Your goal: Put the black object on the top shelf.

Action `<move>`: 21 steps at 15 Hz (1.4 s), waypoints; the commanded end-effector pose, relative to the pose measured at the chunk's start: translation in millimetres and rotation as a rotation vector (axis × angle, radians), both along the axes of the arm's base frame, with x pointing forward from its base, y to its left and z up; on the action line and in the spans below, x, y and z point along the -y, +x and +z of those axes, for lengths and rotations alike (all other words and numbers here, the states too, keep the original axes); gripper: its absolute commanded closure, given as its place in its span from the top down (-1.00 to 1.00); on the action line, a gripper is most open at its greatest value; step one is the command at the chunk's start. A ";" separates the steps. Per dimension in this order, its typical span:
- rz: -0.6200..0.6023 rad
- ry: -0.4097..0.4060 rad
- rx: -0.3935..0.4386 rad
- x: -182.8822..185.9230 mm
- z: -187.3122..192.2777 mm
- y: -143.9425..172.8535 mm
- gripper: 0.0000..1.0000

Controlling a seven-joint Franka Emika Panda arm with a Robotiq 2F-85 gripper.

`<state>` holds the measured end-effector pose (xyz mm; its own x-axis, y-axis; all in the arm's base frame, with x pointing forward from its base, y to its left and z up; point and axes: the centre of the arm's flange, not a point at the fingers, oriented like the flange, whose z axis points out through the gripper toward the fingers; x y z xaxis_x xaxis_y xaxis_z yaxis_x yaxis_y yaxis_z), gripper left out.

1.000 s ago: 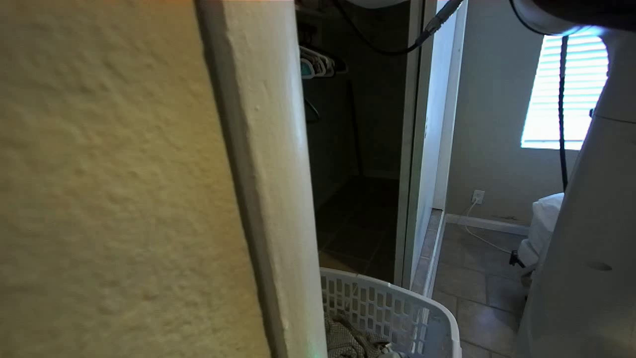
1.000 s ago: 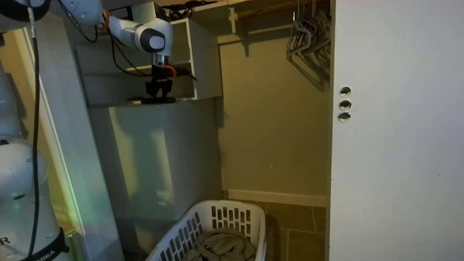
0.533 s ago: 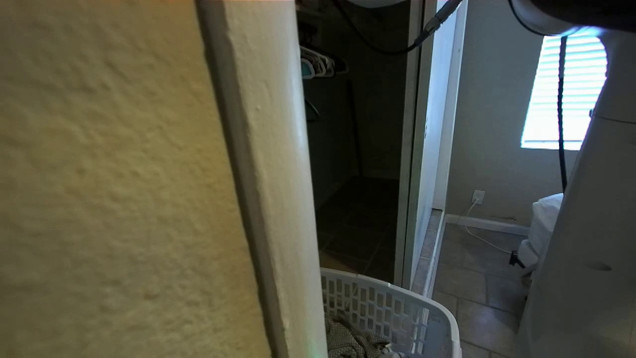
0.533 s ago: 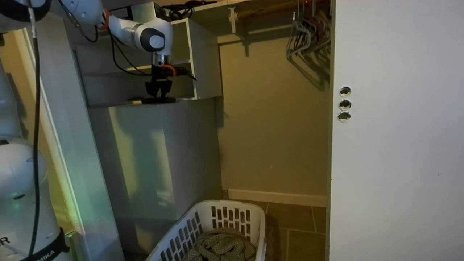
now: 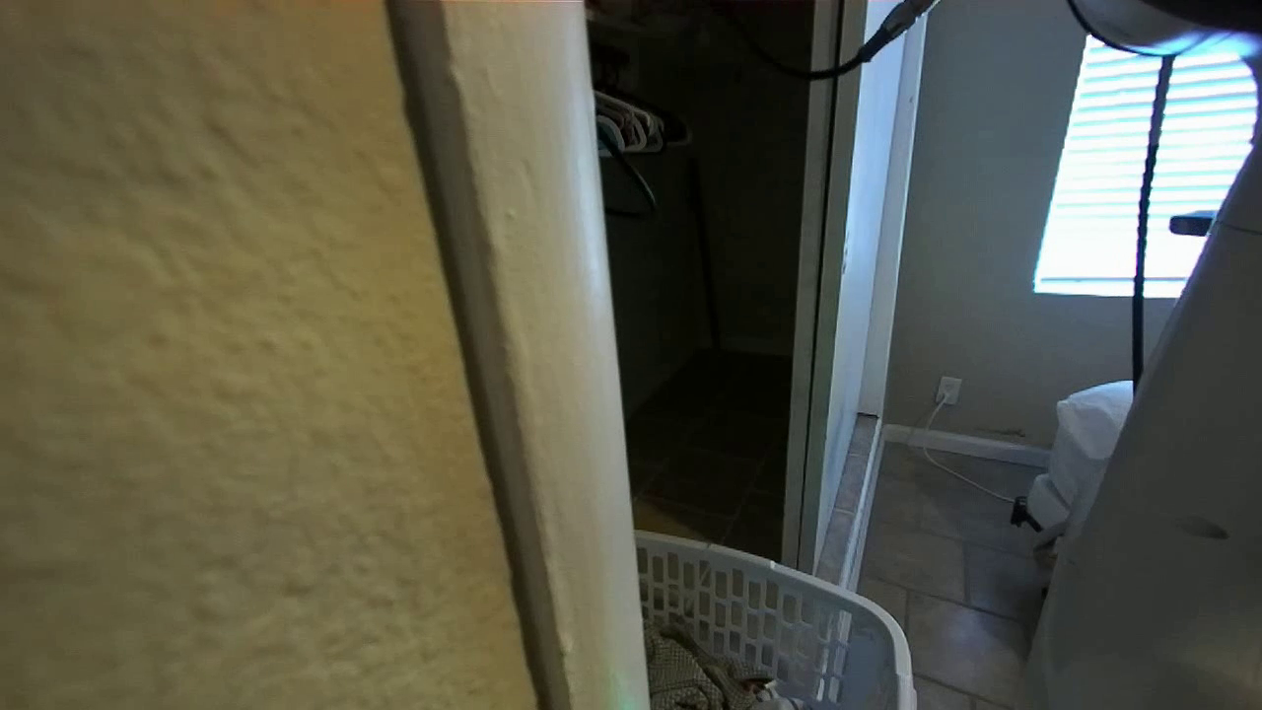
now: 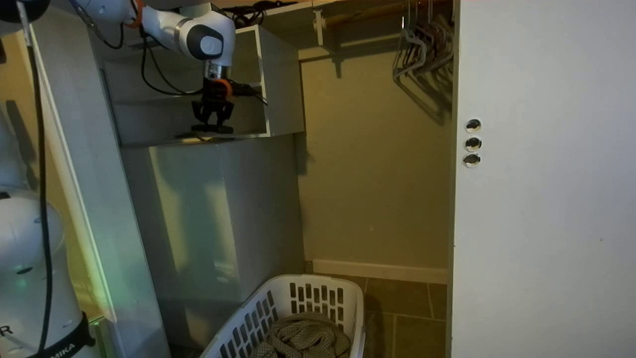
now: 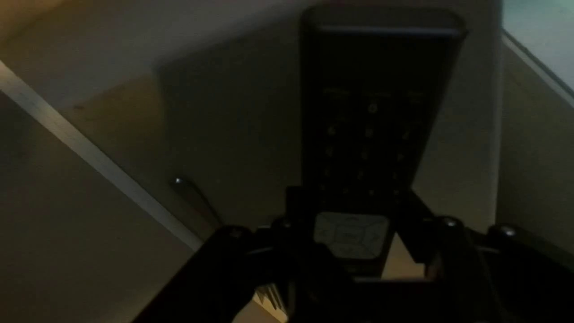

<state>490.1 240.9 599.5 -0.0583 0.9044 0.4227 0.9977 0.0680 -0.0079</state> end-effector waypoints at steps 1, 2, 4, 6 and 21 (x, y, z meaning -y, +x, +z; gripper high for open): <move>-0.124 0.081 -0.076 3.4 22.2 -17.2 -0.44; -0.180 0.092 -0.090 0.8 26.9 -21.9 -0.44; -0.291 0.100 -0.116 -3.0 35.1 -32.6 -0.44; -0.400 0.062 -0.135 -2.5 41.7 -43.7 -0.44; -0.997 0.073 -0.026 13.6 117.1 -86.3 -0.44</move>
